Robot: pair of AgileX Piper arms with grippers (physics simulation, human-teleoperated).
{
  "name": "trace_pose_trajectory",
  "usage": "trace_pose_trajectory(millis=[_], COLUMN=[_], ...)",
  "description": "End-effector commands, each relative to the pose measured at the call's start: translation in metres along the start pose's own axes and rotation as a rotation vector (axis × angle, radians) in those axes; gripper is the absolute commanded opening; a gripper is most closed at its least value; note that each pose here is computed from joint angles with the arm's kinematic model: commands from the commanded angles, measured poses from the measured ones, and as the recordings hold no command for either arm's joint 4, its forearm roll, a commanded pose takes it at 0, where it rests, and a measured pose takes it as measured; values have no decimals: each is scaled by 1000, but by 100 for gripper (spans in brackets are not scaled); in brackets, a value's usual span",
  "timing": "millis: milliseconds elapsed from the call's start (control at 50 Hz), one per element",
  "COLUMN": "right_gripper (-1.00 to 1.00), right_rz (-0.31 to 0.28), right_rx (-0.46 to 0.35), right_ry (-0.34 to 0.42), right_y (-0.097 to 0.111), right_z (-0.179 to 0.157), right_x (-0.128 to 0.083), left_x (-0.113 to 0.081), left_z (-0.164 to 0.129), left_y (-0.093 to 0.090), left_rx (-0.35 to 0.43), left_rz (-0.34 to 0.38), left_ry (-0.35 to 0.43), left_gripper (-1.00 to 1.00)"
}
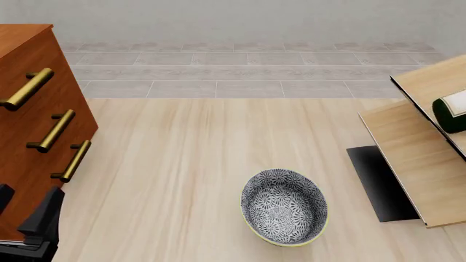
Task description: Put the wine bottle on the wine rack.
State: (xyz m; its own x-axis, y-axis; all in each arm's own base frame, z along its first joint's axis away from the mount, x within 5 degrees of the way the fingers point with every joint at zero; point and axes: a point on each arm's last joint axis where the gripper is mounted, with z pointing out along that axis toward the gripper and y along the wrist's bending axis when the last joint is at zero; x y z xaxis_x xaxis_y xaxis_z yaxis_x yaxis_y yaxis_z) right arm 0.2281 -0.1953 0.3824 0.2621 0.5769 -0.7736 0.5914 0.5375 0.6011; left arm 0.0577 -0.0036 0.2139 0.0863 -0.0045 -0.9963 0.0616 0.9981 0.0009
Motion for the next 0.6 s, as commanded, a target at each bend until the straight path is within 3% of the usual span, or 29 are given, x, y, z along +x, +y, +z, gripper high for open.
trace_pose_trajectory(millis=[20,600], right_gripper=[-100,-100], right_rz=[-381,-373], right_rx=[69,46], right_ry=[83,91], right_y=[-16,-13], right_z=[16,30], right_x=[23,32], left_x=[1,2], left_z=[-1,-1], left_y=[0,0], left_rx=[-3,-8], left_rz=[2,7], left_ry=[4,16], left_gripper=[100,100])
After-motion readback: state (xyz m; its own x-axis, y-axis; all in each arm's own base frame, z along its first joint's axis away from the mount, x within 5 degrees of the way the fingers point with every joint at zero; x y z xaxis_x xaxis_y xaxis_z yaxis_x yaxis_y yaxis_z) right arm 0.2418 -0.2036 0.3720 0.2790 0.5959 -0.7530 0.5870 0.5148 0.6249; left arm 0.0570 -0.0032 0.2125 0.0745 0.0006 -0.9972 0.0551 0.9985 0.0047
